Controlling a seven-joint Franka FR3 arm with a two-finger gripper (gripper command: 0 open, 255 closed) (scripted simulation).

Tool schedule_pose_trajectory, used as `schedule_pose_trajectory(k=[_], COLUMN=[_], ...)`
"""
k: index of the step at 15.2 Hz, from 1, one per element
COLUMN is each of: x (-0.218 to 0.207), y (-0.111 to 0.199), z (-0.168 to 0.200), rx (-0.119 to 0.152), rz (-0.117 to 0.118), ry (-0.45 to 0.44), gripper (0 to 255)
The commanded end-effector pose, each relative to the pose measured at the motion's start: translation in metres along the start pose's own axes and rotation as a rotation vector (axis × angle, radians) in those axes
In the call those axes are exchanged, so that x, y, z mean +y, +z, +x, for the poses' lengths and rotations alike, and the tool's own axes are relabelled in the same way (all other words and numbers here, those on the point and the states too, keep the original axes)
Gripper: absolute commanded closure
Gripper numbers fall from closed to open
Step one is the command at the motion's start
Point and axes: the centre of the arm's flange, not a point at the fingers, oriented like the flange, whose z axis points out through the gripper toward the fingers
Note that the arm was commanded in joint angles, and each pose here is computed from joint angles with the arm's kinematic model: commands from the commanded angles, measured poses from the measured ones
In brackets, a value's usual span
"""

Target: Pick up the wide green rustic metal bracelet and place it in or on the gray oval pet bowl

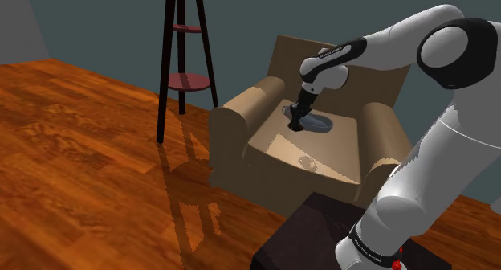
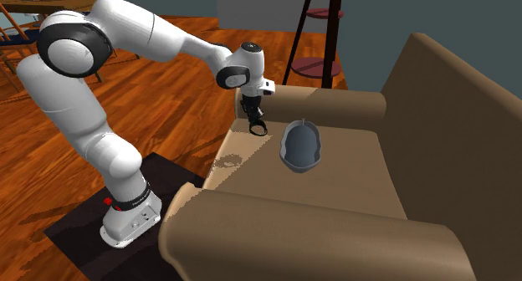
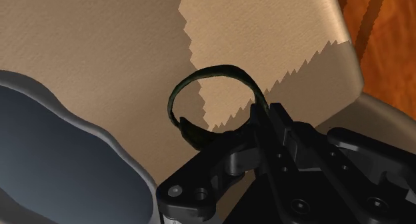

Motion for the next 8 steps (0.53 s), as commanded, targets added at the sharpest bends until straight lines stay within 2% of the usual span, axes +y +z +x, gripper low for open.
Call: schedule_pose_trajectory(k=[1, 8], x=[-0.001, -0.007], y=[-0.011, -0.047], z=[0.002, 0.006], rx=[0.0, 0.0], rz=[0.0, 0.0], ry=[0.0, 0.0], gripper=[255, 255])
